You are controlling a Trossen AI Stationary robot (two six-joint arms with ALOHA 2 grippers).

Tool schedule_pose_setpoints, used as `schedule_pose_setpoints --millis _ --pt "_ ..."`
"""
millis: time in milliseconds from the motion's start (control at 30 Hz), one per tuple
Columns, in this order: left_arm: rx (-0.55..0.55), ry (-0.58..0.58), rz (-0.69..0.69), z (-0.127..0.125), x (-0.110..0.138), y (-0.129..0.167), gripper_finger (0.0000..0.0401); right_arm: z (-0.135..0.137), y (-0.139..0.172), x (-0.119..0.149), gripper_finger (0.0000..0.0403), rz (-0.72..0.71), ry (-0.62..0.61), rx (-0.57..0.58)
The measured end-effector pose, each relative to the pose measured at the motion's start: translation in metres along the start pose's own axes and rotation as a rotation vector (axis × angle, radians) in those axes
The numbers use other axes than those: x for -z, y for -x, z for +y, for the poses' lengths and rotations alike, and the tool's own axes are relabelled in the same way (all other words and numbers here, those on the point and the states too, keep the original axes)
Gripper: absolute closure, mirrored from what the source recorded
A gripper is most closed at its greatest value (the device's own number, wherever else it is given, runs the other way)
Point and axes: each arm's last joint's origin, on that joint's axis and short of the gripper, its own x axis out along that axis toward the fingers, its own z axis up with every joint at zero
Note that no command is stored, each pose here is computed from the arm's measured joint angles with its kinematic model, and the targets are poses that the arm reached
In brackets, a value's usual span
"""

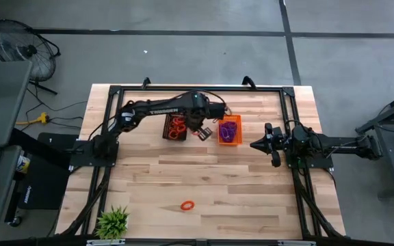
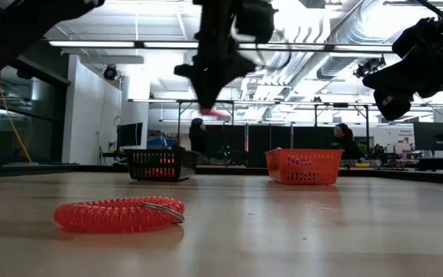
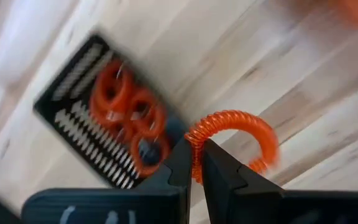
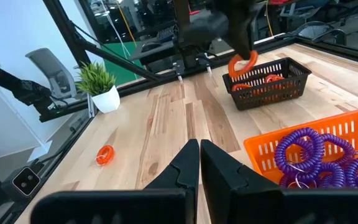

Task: Sort spring keychains into baskets
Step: Put the orange spring keychain into the black basket

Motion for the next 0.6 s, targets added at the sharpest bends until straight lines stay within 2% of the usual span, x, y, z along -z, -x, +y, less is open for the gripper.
schedule_pose_setpoints --millis 200,300,367,467,600 --pt "-0.073 0.12 0.04 0.039 0.026 0.008 0.0384 0.0 0.0 0.0 0.0392 0.0 0.0 0.0" --pt "-0.037 0.15 -0.003 0.041 0.032 0.003 0.0384 0.0 0.0 0.0 0.0392 0.0 0.0 0.0" --pt "-0.034 0.166 0.032 0.046 0.038 -0.004 0.0384 0.0 0.0 0.0 0.0392 0.0 0.0 0.0" --pt "-0.001 0.218 -0.022 0.05 0.032 -0.011 0.0384 0.0 0.0 0.0 0.0392 0.001 0.0 0.0" --pt "-0.014 0.246 0.033 0.061 0.028 -0.025 0.0384 0.0 0.0 0.0 0.0392 -0.001 0.0 -0.001"
